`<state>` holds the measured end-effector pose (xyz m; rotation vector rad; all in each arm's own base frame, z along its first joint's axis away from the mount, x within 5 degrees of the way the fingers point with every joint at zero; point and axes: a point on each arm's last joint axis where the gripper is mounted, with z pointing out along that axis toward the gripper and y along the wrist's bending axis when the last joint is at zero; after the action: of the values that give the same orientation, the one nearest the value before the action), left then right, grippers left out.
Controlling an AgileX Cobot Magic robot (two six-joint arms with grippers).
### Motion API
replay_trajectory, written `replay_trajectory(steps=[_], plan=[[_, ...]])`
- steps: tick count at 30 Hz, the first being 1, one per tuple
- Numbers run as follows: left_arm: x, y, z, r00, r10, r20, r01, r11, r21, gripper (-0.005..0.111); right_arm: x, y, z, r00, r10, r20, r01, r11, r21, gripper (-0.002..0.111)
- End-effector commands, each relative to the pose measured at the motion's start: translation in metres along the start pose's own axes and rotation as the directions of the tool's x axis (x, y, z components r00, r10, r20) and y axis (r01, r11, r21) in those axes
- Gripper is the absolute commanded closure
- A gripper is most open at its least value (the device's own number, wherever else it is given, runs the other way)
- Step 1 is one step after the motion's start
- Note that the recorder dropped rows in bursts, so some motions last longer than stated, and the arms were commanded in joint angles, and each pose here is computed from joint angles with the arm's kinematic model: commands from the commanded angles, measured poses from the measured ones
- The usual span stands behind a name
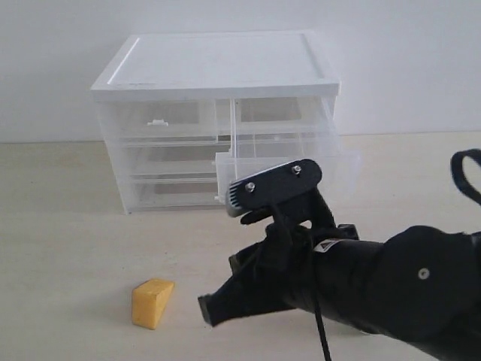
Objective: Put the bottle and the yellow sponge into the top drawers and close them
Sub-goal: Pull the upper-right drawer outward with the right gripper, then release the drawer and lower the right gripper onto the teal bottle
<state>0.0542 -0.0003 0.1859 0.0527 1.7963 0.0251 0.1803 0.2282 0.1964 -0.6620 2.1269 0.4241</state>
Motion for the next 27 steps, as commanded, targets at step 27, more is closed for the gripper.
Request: replay_trajectory(steps=[27], plan=[[0.001,0.0,0.0,1.0,-0.004,0.004,0.004,1.0,0.0,0.103,-0.046,-0.009,-0.062,0.665,-0.462,-0.587,0.449,0.875,-0.18,0.108]])
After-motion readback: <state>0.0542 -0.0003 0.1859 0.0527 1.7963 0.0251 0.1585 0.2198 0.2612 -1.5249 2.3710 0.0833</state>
